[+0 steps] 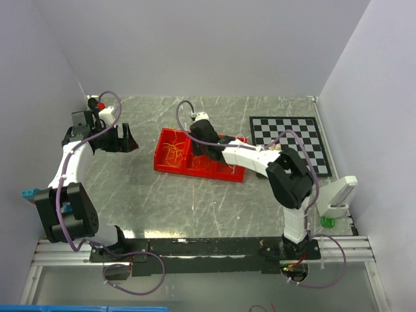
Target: Untangle the cables
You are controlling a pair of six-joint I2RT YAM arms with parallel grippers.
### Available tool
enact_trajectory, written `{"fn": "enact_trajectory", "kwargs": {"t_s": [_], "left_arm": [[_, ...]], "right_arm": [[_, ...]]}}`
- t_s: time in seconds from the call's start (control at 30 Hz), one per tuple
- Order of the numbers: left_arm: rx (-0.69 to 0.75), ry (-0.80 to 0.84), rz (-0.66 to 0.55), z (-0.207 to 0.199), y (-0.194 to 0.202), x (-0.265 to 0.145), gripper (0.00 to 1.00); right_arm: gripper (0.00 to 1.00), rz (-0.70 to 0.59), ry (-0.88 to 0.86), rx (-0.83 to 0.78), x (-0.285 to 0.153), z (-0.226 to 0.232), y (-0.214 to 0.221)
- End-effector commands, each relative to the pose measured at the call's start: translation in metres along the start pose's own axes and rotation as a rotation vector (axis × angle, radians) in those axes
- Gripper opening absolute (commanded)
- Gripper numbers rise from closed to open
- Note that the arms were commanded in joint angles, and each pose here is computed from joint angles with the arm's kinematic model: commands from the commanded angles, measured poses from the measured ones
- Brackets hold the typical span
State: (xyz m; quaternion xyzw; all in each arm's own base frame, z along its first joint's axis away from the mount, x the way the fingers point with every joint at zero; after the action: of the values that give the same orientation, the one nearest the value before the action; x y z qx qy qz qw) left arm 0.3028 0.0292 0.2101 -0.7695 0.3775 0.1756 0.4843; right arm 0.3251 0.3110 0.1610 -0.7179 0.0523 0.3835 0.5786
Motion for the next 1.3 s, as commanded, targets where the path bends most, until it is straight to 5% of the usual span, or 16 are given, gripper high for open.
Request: {"fn": "enact_trajectory", "kwargs": {"t_s": [0.0,0.3,0.43,0.6,0.87,1.27], "left_arm": [[0.017,0.018,-0.030,-0.002,-0.009,-0.003,0.93],[0.012,0.029,-0.027,-0.001,-0.009,0.000,0.93],[0.009,0.031,-0.021,0.000,-0.007,0.002,0.93],[0.019,0.027,-0.023,0.000,-0.006,0.000,0.93],[0.020,0.033,-0.023,-0.001,-0.005,0.000,0.94],[0.023,0.022,-0.025,-0.001,-0.005,-0.003,0.94]], "right_arm": [[0.00,0.079,0.028,0.040,0.016,0.000,0.004],[0.05,0.093,0.051,0.054,0.009,-0.007,0.010],[0.37,0.036,0.019,0.064,-0.014,-0.009,-0.007],[0.63,-0.024,0.002,0.050,-0.040,-0.013,-0.030],[0.66,-0.120,0.021,0.049,-0.059,-0.025,-0.064],[0.74,-0.087,0.001,-0.019,0.011,-0.039,-0.102]]}}
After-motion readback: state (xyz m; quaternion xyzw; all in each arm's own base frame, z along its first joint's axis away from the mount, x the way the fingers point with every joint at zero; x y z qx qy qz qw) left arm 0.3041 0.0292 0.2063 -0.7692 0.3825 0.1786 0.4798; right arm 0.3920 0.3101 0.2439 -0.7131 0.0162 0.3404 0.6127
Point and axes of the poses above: each gripper's point midway between its finger pads, its own x axis out along the fingers, its own z axis along the line the jaws close on, y = z × x, the point moved 9 cm from there along -x, back along the fingers, and after that the axes turned 14 degrees about -x, right-handed, at the moved point
